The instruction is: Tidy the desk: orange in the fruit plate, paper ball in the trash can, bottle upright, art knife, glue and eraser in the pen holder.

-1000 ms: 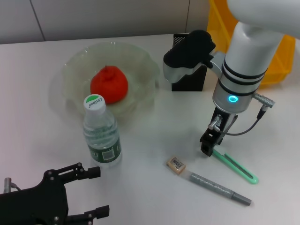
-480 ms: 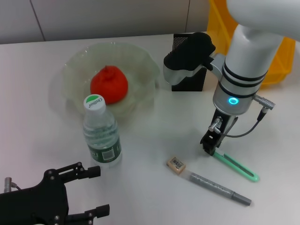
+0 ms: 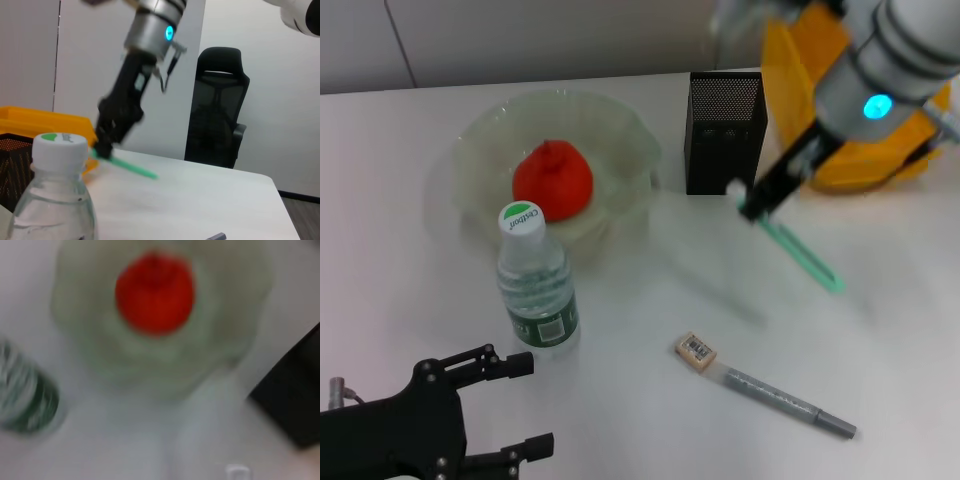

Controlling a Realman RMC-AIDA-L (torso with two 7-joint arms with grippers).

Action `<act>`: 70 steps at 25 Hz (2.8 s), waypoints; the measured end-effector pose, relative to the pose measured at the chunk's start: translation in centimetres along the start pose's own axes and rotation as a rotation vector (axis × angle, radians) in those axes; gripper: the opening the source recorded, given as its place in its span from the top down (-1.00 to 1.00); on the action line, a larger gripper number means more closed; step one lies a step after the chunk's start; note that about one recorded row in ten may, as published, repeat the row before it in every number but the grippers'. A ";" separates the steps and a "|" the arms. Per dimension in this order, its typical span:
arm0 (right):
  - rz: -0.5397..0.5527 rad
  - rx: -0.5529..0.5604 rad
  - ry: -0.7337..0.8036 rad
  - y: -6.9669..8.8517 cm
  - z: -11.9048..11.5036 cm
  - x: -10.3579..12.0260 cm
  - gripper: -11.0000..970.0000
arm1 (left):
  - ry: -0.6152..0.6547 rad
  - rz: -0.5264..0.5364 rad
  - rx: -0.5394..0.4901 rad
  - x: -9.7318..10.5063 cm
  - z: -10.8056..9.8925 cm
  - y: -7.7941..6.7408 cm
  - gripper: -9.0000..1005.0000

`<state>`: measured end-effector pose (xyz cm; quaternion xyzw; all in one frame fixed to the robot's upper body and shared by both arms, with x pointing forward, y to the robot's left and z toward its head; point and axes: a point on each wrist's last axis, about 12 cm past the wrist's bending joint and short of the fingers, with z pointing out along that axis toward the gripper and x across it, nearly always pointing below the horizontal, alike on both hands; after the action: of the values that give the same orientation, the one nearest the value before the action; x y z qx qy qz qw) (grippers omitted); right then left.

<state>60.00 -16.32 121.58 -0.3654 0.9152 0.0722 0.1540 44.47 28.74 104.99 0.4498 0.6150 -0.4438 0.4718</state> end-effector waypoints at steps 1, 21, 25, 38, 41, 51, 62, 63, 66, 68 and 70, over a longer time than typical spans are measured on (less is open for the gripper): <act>-0.002 0.016 -0.048 -0.3 -1.0 -0.2 0.62 | 0.000 0.000 0.000 0.0 0.0 0.0 -0.57; -0.158 0.282 -0.553 -4.1 -1.9 -2.7 0.62 | -0.018 0.000 -0.029 0.0 0.3 0.2 -0.57; -0.168 0.241 -0.605 -4.2 -0.8 -2.8 0.62 | -0.021 -0.001 -0.030 0.0 0.5 0.2 -0.57; -0.176 0.213 -0.614 -4.6 2.4 -2.6 0.61 | -0.021 -0.008 -0.037 0.0 0.7 0.3 -0.57; -0.176 0.175 -0.633 -4.5 2.8 -2.4 0.61 | -0.021 -0.007 -0.035 0.0 0.7 0.4 -0.57; -0.151 0.151 -0.644 -4.7 2.7 -2.1 0.20 | -0.022 -0.003 -0.034 -0.1 0.8 0.5 -0.57; -0.136 0.071 -0.457 -1.8 -2.6 -1.6 -0.40 | -0.023 0.003 -0.030 -0.3 0.9 0.6 -0.57; -0.136 0.063 -0.415 -1.4 -2.8 -1.6 -0.40 | -0.023 0.003 -0.030 -0.3 0.9 0.6 -0.57; -0.129 0.021 -0.311 -0.2 -2.9 -1.7 -0.39 | -0.023 0.005 -0.028 -0.3 1.0 0.7 -0.57; -0.116 -0.005 -0.239 0.3 -2.7 -1.7 -0.39 | -0.023 0.006 -0.027 -0.3 1.0 0.7 -0.57; -0.111 -0.030 -0.167 0.8 -2.3 -1.6 -0.39 | -0.022 0.007 -0.024 -0.4 1.0 0.8 -0.57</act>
<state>60.05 -15.26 124.29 -0.4103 0.8765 0.1073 0.2278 45.45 27.85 105.09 0.4413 0.6135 -0.4395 0.4855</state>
